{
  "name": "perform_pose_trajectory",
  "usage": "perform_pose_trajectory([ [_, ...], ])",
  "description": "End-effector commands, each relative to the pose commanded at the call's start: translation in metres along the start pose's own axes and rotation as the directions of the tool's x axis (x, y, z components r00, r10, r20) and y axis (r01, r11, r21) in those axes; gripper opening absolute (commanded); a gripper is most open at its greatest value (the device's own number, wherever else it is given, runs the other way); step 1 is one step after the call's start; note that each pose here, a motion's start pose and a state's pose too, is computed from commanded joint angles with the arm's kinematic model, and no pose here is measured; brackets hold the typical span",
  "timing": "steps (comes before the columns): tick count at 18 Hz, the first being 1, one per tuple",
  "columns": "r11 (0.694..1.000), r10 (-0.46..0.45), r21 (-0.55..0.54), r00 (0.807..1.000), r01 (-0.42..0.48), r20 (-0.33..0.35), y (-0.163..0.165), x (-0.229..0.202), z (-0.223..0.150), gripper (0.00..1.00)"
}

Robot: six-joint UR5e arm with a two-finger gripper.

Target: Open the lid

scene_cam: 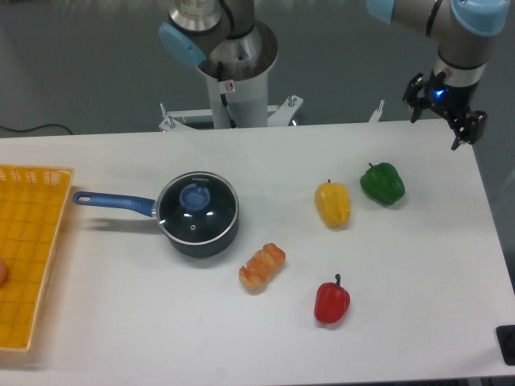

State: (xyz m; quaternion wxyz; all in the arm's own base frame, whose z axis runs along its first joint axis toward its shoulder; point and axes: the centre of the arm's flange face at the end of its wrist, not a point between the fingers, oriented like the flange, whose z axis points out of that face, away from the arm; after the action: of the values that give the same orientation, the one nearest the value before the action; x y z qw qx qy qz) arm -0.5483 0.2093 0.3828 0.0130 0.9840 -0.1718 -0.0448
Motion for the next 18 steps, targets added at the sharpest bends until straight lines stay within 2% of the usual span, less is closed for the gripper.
perform_pose_trajectory([
  [7, 1.000, 0.000, 0.010, 1.000, 0.000, -0.009, -0.002, 0.001, 0.005, 1.00],
  [11, 0.996, -0.079, 0.028, 0.997, 0.080, -0.015, -0.004, 0.003, 0.012, 1.00],
  [16, 0.990, -0.139, 0.032, 0.990, 0.139, -0.020, -0.019, 0.004, 0.013, 1.00],
  [18, 0.989, -0.136, 0.049, 0.991, 0.136, -0.017, -0.024, 0.003, 0.012, 1.00],
])
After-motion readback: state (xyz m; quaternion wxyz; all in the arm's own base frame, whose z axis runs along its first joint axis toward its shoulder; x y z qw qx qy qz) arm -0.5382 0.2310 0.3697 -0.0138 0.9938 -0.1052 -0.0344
